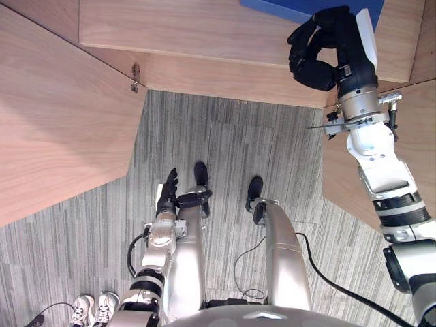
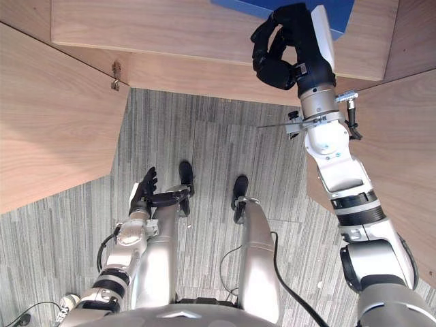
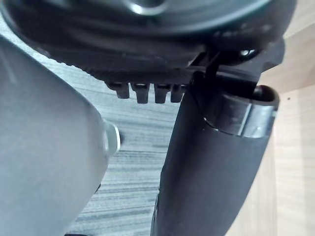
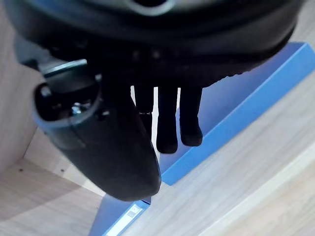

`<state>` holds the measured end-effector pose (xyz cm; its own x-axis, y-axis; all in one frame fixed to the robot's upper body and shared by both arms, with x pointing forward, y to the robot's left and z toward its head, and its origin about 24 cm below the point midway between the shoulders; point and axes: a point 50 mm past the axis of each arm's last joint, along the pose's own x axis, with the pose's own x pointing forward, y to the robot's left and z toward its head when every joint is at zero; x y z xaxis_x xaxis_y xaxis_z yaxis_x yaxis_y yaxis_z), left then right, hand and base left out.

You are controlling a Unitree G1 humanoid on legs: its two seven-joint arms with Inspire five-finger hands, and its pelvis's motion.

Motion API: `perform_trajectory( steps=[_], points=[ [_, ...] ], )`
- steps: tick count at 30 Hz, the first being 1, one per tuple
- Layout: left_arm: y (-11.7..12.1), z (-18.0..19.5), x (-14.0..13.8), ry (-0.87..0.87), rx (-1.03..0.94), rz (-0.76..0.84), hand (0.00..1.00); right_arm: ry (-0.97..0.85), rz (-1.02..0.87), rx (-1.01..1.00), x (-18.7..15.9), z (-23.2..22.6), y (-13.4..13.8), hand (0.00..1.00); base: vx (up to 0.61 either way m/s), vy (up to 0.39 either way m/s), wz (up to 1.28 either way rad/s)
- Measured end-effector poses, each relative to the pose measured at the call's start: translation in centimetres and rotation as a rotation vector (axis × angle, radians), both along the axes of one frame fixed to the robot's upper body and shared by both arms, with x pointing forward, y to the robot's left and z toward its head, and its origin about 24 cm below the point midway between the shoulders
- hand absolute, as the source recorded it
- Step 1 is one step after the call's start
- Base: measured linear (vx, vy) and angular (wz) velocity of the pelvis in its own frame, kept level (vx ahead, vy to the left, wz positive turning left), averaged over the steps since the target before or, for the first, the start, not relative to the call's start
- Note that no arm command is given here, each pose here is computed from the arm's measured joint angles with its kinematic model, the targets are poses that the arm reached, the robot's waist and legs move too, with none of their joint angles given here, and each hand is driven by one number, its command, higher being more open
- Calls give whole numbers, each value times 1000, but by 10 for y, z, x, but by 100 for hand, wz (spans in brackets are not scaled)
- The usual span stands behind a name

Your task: Walk over to the cabinet, pick up the folder, carry it to the office cabinet, place the folder inside the office cabinet, then close the office cabinet door

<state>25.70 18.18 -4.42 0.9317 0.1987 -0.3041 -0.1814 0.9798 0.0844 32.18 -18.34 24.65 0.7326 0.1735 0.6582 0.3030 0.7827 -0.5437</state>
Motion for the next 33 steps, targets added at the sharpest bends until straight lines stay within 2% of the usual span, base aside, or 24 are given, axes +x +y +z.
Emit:
perform_trajectory(
  steps=[7, 15, 24, 33],
  points=[
    [0, 1, 0, -8, 1, 34, 100, -24, -132, -74, 6, -11, 8, 0, 0, 0, 0],
    [3, 6, 5, -27, -10, 81, 100, 39, -296, -51, 31, -7, -12, 0, 0, 0, 0],
    [4, 8, 7, -38, -9, 102, 100, 57, -368, -8, 52, 16, -21, 0, 9, -2, 1],
    [5, 9, 8, -51, -38, 132, 100, 88, -398, 126, 66, 42, -35, 0, 25, -6, 3]
  ],
)
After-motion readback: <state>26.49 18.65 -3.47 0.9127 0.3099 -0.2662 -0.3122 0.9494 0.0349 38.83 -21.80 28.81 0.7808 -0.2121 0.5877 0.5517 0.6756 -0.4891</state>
